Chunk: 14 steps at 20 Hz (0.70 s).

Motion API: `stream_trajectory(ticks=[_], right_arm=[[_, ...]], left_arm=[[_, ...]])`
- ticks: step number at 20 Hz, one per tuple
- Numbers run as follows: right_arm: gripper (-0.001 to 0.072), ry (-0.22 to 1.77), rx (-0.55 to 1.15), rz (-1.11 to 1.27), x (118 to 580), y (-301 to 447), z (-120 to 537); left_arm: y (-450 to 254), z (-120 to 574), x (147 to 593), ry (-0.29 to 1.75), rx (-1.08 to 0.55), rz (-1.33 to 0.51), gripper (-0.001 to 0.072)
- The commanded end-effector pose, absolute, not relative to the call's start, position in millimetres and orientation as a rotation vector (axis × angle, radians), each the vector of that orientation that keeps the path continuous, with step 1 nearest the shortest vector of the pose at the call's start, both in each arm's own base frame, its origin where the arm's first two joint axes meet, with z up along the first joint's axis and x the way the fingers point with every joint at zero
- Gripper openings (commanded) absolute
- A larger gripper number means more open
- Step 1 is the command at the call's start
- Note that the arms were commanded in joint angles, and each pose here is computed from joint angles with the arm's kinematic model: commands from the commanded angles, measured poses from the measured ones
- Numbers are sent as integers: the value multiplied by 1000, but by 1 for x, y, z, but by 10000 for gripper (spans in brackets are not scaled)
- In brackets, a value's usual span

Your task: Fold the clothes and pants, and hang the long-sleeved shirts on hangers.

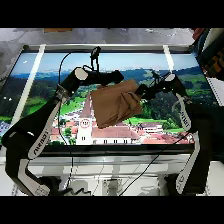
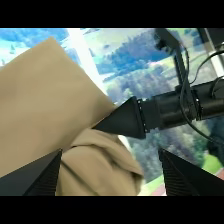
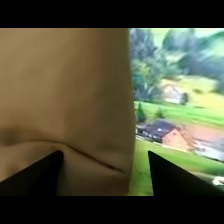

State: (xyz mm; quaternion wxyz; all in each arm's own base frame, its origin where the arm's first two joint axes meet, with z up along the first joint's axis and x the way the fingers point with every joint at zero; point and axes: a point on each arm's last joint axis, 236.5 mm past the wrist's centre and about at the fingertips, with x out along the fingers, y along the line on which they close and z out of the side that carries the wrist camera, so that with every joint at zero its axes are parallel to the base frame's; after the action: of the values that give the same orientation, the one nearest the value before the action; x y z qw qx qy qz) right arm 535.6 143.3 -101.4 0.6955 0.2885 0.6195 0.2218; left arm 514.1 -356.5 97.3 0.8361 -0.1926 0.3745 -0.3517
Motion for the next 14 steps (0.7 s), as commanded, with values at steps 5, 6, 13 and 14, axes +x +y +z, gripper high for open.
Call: stream_trajectory(ticks=[5, 6, 13, 14], right_arm=[[251, 1421, 698, 777, 504, 241, -93], [77, 1382, 718, 806, 509, 249, -83], [38, 1074, 696, 850, 558, 208, 39], [38, 1026, 693, 830, 562, 187, 61]], left_arm=[[-331, 89, 525, 790, -324, -698, 704], [-325, 90, 523, 801, -321, -698, 704], [-252, 152, 519, 686, -61, -664, 90], [-241, 163, 514, 679, -34, -653, 90]])
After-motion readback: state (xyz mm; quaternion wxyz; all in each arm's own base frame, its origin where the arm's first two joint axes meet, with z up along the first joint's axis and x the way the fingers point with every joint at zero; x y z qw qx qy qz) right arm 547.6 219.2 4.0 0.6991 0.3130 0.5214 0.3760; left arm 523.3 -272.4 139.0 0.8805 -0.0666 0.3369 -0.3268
